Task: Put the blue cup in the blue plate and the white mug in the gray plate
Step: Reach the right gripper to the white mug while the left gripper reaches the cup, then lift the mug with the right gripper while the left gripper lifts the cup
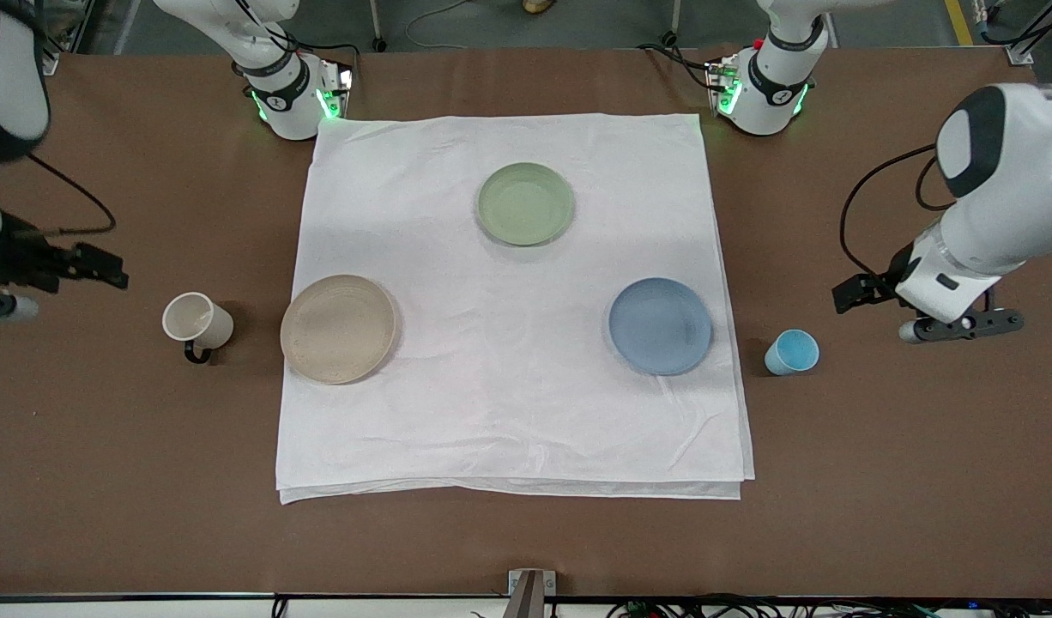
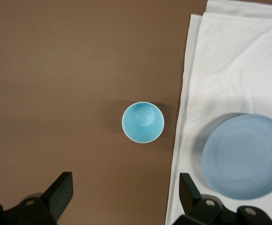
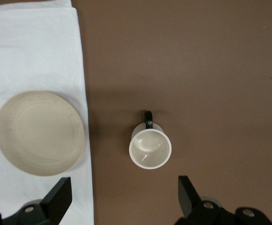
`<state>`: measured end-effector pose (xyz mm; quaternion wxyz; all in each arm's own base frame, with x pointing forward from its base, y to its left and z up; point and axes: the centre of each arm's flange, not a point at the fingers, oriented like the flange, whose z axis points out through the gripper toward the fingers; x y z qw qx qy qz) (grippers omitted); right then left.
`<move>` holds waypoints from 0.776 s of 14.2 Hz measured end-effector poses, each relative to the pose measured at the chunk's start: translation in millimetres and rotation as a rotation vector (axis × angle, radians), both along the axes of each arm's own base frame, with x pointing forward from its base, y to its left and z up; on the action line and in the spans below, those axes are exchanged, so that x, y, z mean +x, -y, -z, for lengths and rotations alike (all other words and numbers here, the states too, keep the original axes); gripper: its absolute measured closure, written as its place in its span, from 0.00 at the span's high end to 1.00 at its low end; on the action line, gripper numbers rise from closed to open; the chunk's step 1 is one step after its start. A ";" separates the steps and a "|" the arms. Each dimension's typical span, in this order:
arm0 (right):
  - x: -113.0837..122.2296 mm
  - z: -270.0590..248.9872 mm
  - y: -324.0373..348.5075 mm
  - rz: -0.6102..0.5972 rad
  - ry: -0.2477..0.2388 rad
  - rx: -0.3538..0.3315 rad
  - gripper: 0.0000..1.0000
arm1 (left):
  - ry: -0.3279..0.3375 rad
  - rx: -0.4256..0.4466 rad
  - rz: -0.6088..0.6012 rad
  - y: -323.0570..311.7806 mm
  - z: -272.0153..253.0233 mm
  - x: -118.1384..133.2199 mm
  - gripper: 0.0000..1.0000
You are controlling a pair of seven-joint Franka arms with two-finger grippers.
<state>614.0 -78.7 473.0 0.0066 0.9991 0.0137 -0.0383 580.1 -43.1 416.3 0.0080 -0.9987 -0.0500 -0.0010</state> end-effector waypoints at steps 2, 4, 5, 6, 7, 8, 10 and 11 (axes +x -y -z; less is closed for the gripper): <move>21.5 72.3 32.2 0.043 0.005 -0.003 1.00 | 0.027 -0.008 0.000 0.0 52.1 -9.8 0.98; 22.4 141.5 54.3 0.082 0.026 0.006 1.00 | 0.028 -0.015 -0.007 -2.9 94.5 -14.1 0.89; 15.5 174.0 56.4 0.098 0.039 0.016 1.00 | 0.027 -0.019 -0.013 -6.0 111.9 -13.0 0.80; 5.5 201.1 54.3 0.106 0.052 0.021 1.00 | 0.028 -0.023 -0.018 -8.9 127.3 -10.8 0.73; -5.8 222.4 50.3 0.106 0.061 0.021 0.98 | 0.033 -0.027 -0.023 -11.1 141.6 -8.6 0.72; -15.6 236.7 46.2 0.105 0.061 0.023 0.96 | 0.038 -0.031 -0.026 -12.6 154.1 -6.8 0.67; -27.8 251.5 41.7 0.104 0.040 0.028 0.89 | 0.042 -0.036 -0.030 -13.9 173.5 -4.7 0.59; -30.5 253.9 41.0 0.104 0.033 0.029 0.83 | 0.044 -0.038 -0.032 -14.2 180.2 -3.9 0.50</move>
